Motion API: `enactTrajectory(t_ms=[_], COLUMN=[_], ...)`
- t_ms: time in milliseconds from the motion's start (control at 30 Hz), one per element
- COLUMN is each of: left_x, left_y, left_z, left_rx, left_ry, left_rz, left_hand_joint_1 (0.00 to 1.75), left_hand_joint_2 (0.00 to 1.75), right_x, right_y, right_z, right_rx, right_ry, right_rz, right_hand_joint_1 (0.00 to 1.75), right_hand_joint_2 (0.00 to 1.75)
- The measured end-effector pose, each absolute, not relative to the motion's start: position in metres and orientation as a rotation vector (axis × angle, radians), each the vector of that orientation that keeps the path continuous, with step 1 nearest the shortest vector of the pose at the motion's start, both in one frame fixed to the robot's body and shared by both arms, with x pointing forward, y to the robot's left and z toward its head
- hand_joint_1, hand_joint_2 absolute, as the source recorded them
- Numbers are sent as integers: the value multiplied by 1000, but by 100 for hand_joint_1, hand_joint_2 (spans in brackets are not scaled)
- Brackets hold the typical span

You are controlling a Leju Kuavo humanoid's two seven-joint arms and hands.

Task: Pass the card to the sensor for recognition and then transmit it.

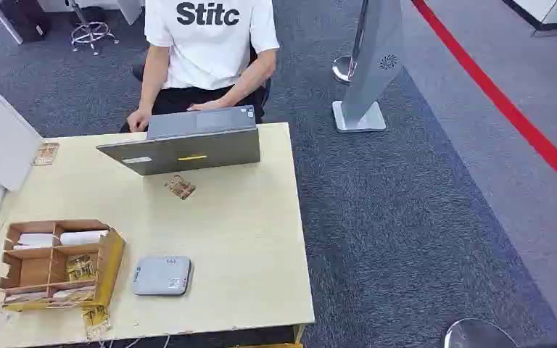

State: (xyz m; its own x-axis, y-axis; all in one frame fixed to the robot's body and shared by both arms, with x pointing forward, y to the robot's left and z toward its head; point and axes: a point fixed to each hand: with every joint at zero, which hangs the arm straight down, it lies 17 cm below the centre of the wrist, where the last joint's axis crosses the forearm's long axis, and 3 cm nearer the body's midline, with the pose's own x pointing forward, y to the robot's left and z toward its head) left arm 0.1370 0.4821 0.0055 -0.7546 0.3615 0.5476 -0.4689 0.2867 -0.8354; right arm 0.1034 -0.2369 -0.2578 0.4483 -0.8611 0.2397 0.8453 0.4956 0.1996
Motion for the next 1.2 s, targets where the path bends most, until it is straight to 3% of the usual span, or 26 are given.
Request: enactTrajectory(t_ms=[267,633,833,1000,1200], left_x=[159,161,192,223,324], left_y=[467,451,439,449,475], left_z=[118,172,261,317,375], left_rx=[30,-30,-108,333,1218], left_ry=[-2107,-2222,-2316,-2375,-2121], left_rz=[1198,1076,739,468,-36], left_hand_joint_1=[0,0,0,0,0], left_hand_joint_2=[175,175,175,175,175], right_x=[101,100,81,71,77], right_y=[-231,-228,-225,-225,-232], right_z=[-253,-252,-259,-264,-268], right_rx=[71,73,40,14,-1], right_ry=[-323,-322,-251,-222,-237], right_rz=[-1049,-1057,-959,-868,-709], right_hand_joint_1=[0,0,0,0,0], right_hand_joint_2=[175,175,175,175,175])
